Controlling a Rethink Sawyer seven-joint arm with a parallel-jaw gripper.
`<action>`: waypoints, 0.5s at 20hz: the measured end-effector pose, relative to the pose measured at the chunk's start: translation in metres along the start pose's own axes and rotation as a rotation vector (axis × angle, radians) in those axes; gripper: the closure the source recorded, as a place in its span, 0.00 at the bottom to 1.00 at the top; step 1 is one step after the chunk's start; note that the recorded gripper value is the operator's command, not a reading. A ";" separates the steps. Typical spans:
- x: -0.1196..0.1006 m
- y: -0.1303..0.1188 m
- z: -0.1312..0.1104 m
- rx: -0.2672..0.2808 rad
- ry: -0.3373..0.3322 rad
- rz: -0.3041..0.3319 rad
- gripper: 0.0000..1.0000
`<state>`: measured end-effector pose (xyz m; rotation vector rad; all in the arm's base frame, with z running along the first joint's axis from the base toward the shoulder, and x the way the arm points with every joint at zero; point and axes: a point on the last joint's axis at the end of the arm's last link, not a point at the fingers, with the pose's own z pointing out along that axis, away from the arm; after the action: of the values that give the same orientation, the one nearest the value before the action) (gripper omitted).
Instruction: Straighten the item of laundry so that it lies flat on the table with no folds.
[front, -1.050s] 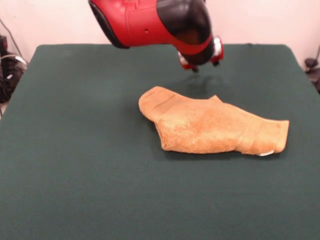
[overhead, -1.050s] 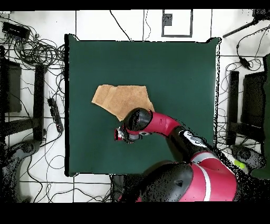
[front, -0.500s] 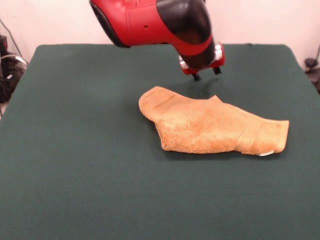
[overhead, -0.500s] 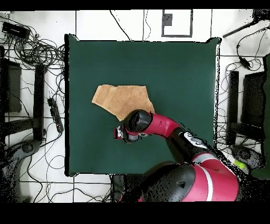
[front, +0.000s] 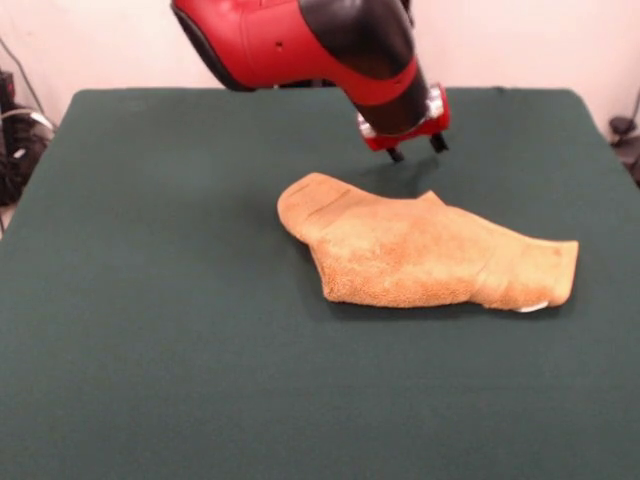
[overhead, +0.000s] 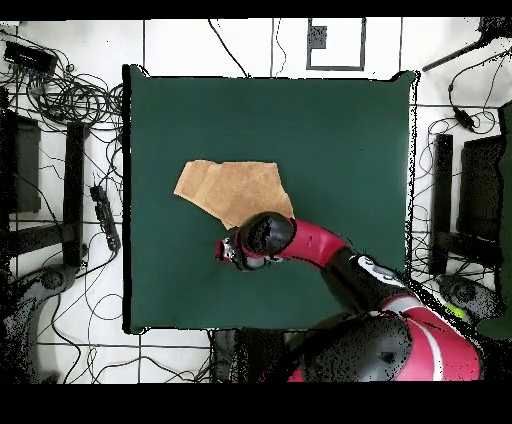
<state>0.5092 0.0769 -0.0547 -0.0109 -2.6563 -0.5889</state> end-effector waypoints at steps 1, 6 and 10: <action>0.001 -0.001 0.000 -0.006 -0.009 -0.003 0.00; 0.007 -0.005 -0.002 -0.059 -0.091 -0.046 0.00; 0.010 -0.005 -0.003 -0.081 -0.138 -0.083 0.00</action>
<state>0.5007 0.0707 -0.0503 0.0372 -2.7753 -0.7475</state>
